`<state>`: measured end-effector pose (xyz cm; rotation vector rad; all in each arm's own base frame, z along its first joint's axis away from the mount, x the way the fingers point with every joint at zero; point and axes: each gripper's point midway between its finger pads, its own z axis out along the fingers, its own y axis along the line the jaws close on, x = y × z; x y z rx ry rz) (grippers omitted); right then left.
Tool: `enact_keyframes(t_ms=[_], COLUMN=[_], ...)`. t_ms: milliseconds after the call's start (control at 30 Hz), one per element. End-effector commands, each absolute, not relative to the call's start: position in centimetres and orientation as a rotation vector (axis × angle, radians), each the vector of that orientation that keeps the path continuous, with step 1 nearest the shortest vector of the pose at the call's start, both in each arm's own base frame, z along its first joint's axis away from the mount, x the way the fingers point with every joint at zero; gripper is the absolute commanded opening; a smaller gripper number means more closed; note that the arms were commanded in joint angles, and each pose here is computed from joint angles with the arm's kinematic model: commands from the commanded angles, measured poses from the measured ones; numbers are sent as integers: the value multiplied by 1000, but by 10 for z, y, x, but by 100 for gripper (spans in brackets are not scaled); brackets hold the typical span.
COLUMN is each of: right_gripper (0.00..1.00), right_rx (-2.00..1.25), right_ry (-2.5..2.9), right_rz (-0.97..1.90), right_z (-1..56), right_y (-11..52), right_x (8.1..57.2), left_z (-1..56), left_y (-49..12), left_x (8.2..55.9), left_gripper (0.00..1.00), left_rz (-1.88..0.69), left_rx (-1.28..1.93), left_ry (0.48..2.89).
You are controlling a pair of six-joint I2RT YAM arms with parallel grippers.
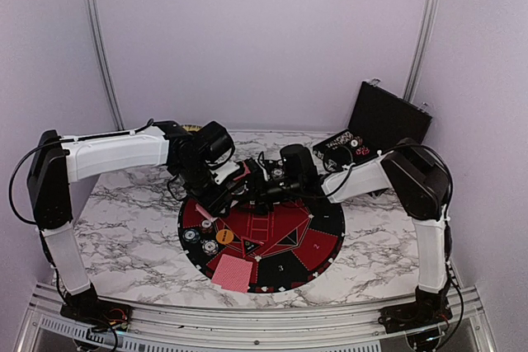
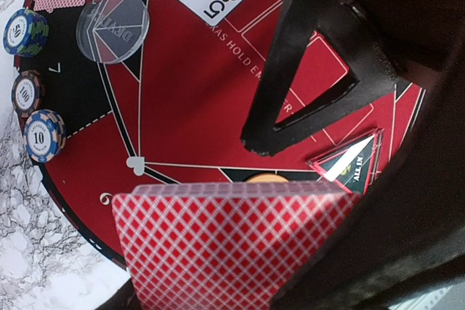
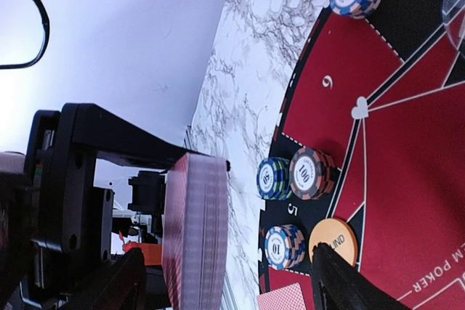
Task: Distribute texas hold em gaming equipment
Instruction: Pick up the poker card from the face-down deck piles.
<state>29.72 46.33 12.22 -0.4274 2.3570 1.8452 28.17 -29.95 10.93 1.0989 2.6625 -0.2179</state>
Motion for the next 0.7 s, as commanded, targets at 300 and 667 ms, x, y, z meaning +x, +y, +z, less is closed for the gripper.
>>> enact_keyframes(t_ms=[300,667], right_gripper=[75,72], right_rx=[-441,-409], right_ry=[2376,2415], right_rz=[1835,1730], right_z=[110,97], right_y=[481,468], right_x=[302,311], left_z=[117,119], left_y=[-301,-298], left_x=[279,279], left_gripper=[25,25], left_rz=[-213,-204], left_rx=[1142,1136], left_ry=[2642,2639])
